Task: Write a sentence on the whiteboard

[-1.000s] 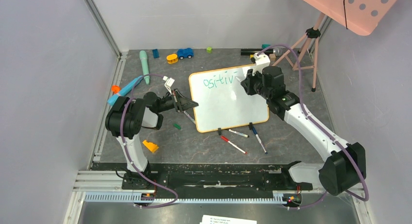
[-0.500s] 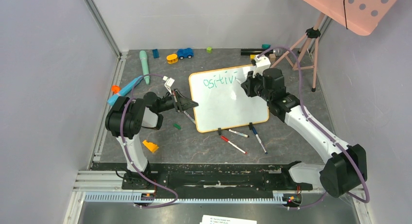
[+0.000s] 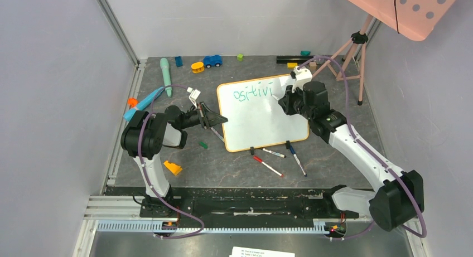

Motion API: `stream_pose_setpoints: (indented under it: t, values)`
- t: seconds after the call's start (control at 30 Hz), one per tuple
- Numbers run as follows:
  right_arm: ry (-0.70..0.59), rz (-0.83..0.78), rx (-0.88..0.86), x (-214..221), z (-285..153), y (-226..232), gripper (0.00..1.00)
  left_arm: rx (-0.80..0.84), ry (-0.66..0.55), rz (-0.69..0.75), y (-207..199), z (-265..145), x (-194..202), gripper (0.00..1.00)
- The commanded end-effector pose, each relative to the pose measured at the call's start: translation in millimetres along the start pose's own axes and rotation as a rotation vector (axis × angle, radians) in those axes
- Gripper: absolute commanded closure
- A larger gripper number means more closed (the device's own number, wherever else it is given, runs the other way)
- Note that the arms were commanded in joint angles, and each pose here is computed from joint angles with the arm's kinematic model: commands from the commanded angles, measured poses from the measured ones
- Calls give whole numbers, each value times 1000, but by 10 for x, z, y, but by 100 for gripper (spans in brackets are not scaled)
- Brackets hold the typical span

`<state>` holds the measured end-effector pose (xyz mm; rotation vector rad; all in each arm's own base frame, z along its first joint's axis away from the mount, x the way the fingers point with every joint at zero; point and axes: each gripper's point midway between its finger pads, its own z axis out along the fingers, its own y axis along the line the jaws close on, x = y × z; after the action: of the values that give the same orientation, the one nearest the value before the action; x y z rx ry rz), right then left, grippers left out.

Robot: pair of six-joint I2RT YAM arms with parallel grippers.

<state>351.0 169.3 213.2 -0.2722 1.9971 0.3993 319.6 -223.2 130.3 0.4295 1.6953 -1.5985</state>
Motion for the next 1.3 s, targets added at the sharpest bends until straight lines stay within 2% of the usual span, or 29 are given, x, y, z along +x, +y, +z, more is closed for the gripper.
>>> stream_pose_setpoints:
  t: [0.0, 0.73, 1.27]
  values:
    - [-112, 5, -15, -515, -168, 75, 100, 38, -10, 100, -95, -5, -70, 98]
    - [-109, -49, 101, -602, -167, -269, 100, 48, 0, 96, -89, 9, -75, 98]
    - [-113, -44, -5, -635, -34, -122, 100, 48, -1, 101, -94, 3, -75, 98]
